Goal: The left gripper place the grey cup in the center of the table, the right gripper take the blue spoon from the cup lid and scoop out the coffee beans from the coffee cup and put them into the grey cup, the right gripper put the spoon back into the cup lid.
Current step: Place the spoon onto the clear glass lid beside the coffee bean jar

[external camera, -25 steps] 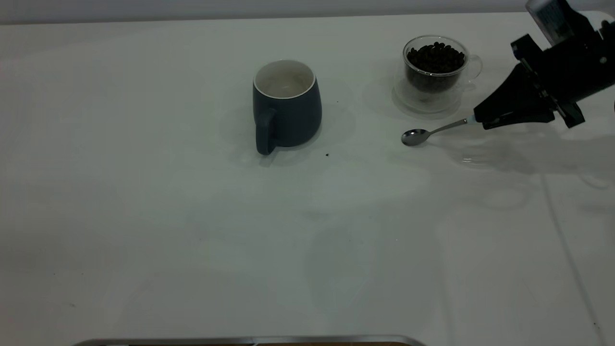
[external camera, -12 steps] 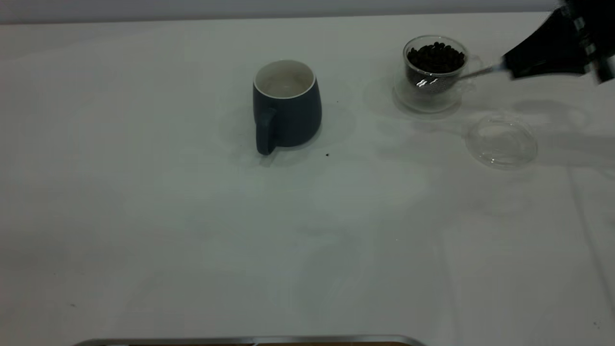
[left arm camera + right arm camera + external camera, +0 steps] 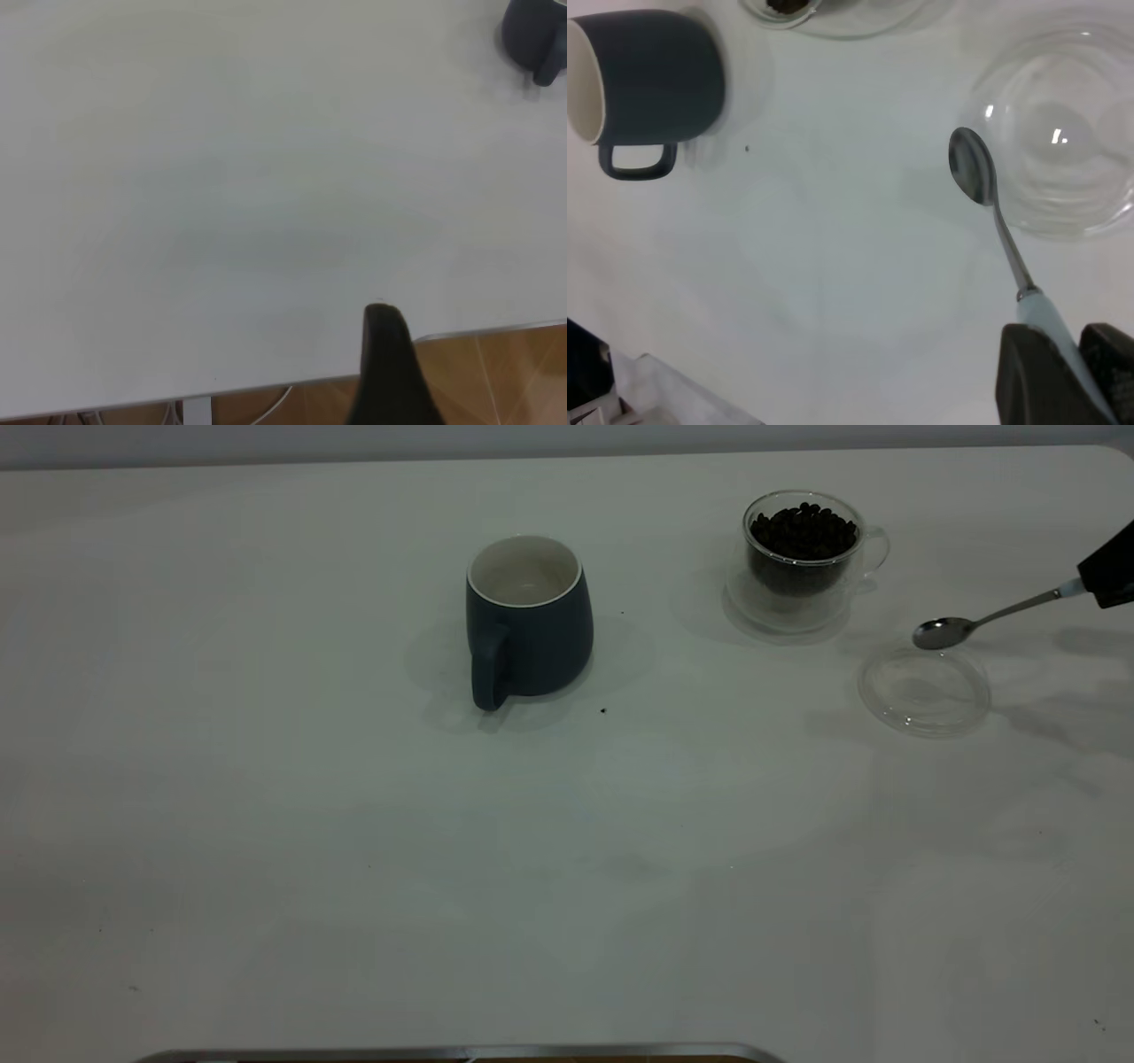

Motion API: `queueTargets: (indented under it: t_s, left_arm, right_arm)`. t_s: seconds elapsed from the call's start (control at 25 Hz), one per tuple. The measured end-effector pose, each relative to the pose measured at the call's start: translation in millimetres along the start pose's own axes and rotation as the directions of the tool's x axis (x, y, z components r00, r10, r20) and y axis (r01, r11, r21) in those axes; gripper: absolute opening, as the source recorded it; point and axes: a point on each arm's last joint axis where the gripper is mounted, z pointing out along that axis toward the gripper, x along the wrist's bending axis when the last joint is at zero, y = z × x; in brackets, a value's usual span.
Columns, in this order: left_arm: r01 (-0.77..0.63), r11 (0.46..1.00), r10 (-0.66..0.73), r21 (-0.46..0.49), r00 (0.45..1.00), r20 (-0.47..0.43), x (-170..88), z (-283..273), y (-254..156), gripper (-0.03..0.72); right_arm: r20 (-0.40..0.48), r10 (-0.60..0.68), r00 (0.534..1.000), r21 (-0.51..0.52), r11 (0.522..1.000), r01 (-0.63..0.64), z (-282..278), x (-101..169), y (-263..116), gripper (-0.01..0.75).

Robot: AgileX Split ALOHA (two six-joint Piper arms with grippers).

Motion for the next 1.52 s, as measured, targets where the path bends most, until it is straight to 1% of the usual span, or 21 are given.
queueTargets:
  t_s: [0.2, 0.44, 0.6, 0.76, 0.92, 1.24, 1.52]
  left_arm:
    - [0.000, 1.000, 0.000, 0.000, 1.000, 0.000, 0.0, 0.0, 0.0, 0.566]
    - [0.000, 1.000, 0.000, 0.000, 1.000, 0.000, 0.0, 0.0, 0.0, 0.566]
    - [0.000, 1.000, 0.000, 0.000, 1.000, 0.000, 0.0, 0.0, 0.0, 0.566]
    - [0.000, 1.000, 0.000, 0.000, 1.000, 0.000, 0.0, 0.0, 0.0, 0.566]
    - [0.001, 1.000, -0.001, 0.000, 1.000, 0.000, 0.0, 0.0, 0.0, 0.566]
    - [0.001, 1.000, -0.001, 0.000, 1.000, 0.000, 0.0, 0.0, 0.0, 0.566]
    - [0.001, 1.000, -0.001, 0.000, 1.000, 0.000, 0.0, 0.0, 0.0, 0.566]
  right_arm:
    - [0.028, 0.001, 1.000, -0.011, 1.000, 0.000, 2.0, -5.6, 0.6, 0.102]
    - [0.043, 0.030, 0.999, -0.003, 1.000, -0.030, 17.2, -20.3, -2.0, 0.102]
    - [0.024, 0.043, 0.999, -0.005, 0.999, -0.043, 26.4, -26.6, -3.4, 0.102]
    - [-0.003, 0.047, 0.999, -0.029, 0.998, -0.047, 31.9, -28.6, -2.1, 0.102]
    - [-0.034, 0.047, 0.998, -0.047, 0.998, -0.048, 43.3, -19.5, 1.6, 0.102]
    - [-0.065, 0.012, 0.998, 0.022, 1.000, -0.011, 90.7, 5.5, -2.7, 0.102]
    - [-0.098, -0.039, 0.994, 0.011, 0.999, 0.040, 116.0, 28.2, -2.5, 0.102]
